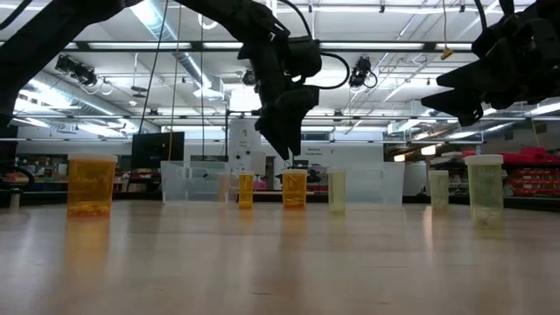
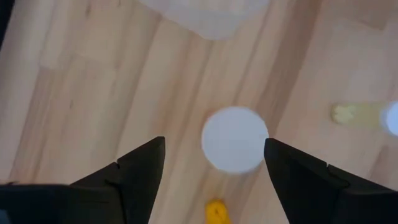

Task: Pick and place medicine bottles into bin by pill shape (circle, oval)
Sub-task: Put the large orange pill bottle into the left transparent bin

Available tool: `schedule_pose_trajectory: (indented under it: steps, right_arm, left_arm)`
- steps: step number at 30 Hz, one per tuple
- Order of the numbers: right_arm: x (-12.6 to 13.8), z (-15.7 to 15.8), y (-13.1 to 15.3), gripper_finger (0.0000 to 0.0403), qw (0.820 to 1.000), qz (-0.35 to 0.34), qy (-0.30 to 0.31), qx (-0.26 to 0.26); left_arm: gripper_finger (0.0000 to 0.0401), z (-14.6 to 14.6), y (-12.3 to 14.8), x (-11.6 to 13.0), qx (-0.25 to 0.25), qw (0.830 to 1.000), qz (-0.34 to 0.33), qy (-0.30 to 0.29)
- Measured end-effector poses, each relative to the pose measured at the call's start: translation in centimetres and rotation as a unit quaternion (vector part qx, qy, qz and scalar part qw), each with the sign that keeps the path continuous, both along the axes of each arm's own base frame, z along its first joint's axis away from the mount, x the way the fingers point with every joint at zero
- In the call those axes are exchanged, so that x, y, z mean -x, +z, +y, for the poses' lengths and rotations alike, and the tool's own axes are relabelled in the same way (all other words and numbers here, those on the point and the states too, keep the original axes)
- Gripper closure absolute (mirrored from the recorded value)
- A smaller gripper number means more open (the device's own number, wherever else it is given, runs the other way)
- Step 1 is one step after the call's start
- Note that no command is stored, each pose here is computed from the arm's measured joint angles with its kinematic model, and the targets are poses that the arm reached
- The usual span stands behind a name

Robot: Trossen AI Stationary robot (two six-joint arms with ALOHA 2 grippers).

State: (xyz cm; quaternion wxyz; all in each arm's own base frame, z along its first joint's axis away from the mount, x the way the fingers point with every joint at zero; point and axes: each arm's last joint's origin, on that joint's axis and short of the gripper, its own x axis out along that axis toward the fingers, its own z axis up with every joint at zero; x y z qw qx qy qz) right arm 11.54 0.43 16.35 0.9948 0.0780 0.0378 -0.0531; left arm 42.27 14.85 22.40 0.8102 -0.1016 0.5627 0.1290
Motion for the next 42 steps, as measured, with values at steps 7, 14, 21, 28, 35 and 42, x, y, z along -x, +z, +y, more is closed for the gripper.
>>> schedule_pose_trajectory:
  steps: [7, 14, 21, 28, 35, 42]
  right_arm:
    - [0.0, 0.0, -0.1, 0.0118, 1.000, 0.007, 0.000, 0.001]
    - [0.0, 0.0, -0.2, 0.0118, 1.000, 0.009, 0.000, 0.001]
    - [0.0, 0.0, -0.2, 0.0118, 1.000, 0.009, 0.000, 0.001]
    - [0.0, 0.0, -0.2, 0.0118, 1.000, 0.010, 0.000, 0.001]
    - [0.0, 0.0, -0.2, 0.0118, 1.000, 0.013, 0.000, 0.001]
    - [0.0, 0.0, -0.3, 0.0118, 1.000, 0.013, 0.000, 0.001]
  left_arm:
    - [0.0094, -0.1, -0.5, -0.2, 0.004, 1.000, 0.002, -0.012]
    - [0.0009, -0.1, -0.5, -0.3, 0.016, 1.000, -0.004, -0.026]
    - [0.0021, -0.4, -0.9, -0.5, 0.017, 0.999, -0.001, -0.029]
    - [0.0010, -0.3, -1.9, -0.9, 0.007, 0.999, 0.005, -0.037]
    - [0.0003, -0.4, -3.0, -1.1, 0.007, 0.999, 0.022, -0.040]
    - [0.0003, -0.5, -3.3, -1.3, -0.001, 0.999, 0.028, -0.040]
